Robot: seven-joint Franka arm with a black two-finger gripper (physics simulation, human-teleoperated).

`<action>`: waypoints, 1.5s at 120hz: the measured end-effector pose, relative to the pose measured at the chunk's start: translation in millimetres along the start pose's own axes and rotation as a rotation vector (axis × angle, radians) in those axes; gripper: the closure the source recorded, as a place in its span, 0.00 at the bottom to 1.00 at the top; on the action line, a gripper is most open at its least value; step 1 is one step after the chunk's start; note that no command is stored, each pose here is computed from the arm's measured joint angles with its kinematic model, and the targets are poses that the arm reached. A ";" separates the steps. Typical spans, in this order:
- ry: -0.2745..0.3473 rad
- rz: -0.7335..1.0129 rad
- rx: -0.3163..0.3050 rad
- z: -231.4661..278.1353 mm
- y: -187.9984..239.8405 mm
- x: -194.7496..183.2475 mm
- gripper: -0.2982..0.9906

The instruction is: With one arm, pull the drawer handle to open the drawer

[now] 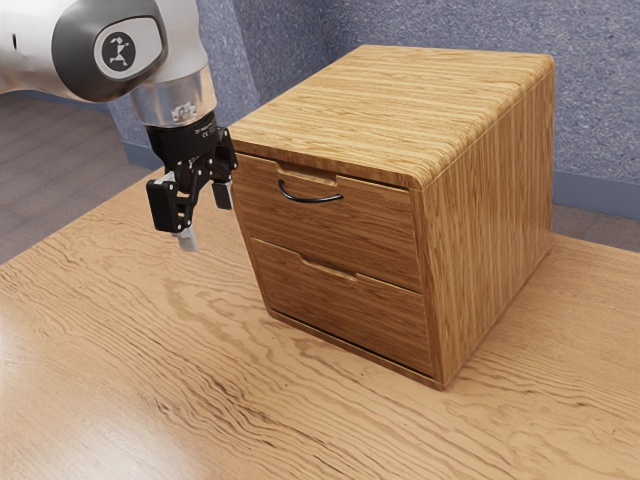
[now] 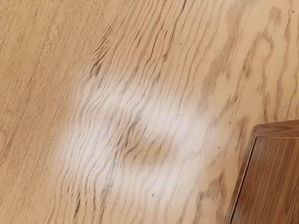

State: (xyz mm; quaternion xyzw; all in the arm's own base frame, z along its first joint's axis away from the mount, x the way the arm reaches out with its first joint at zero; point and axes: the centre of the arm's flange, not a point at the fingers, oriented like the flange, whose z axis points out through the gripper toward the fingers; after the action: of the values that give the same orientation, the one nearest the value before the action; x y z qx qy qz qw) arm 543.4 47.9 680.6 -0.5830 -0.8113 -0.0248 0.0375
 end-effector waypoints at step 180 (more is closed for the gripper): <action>-0.271 0.173 -0.575 -14.9 -63.7 -27.2 0.38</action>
State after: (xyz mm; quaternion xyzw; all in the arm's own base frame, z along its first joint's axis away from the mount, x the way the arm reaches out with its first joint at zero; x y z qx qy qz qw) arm 492.1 0.6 693.2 -0.6344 -0.7162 -0.1714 -0.2350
